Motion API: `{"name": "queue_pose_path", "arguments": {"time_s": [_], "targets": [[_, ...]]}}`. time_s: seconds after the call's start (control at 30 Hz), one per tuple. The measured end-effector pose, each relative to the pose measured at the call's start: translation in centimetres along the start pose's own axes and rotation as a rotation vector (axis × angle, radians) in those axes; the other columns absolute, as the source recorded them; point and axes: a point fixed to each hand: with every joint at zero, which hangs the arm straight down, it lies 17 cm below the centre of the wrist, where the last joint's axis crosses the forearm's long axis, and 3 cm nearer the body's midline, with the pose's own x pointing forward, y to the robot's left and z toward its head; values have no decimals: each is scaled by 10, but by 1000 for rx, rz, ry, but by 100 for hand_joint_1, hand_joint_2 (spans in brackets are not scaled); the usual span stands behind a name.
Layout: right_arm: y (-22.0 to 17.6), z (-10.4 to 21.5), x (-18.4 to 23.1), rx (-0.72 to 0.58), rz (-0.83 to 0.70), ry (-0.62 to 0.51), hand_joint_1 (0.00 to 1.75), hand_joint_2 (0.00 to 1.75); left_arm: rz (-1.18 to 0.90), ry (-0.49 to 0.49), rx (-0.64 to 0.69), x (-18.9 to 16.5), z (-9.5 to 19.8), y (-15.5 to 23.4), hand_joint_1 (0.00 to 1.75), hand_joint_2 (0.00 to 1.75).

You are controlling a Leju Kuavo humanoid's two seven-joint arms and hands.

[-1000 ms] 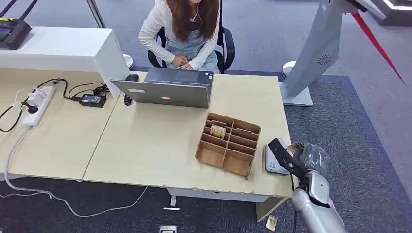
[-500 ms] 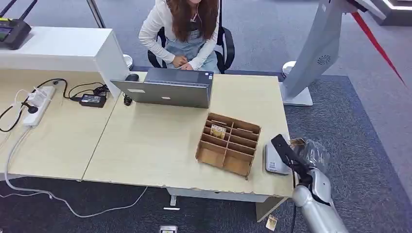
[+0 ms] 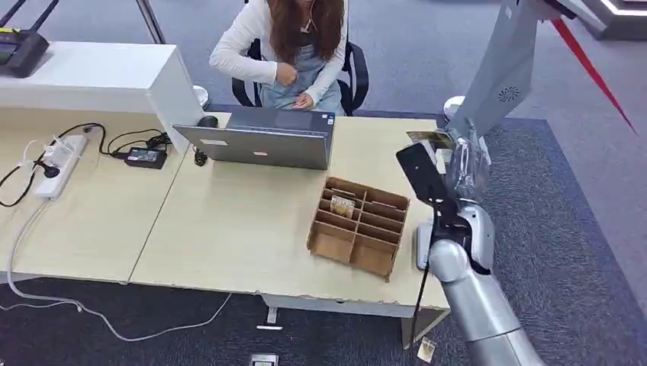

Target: Pass the card to the sensor for recognition and then transmit it.

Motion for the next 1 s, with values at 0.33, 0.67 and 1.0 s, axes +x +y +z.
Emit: {"name": "queue_pose_path", "arguments": {"time_s": [0.33,0.67,1.0], "targets": [[-5,-26,166,-11,-36,-284,175,175,-13,-53,-4,14,1,0,0,0],[33,-28,242,73,-9,-364,175,175,-33,-102,-11,28,3,3,0,0],[105,-12,251,275,69,-288,175,175,-45,-120,-20,36,4,4,0,0]]}}
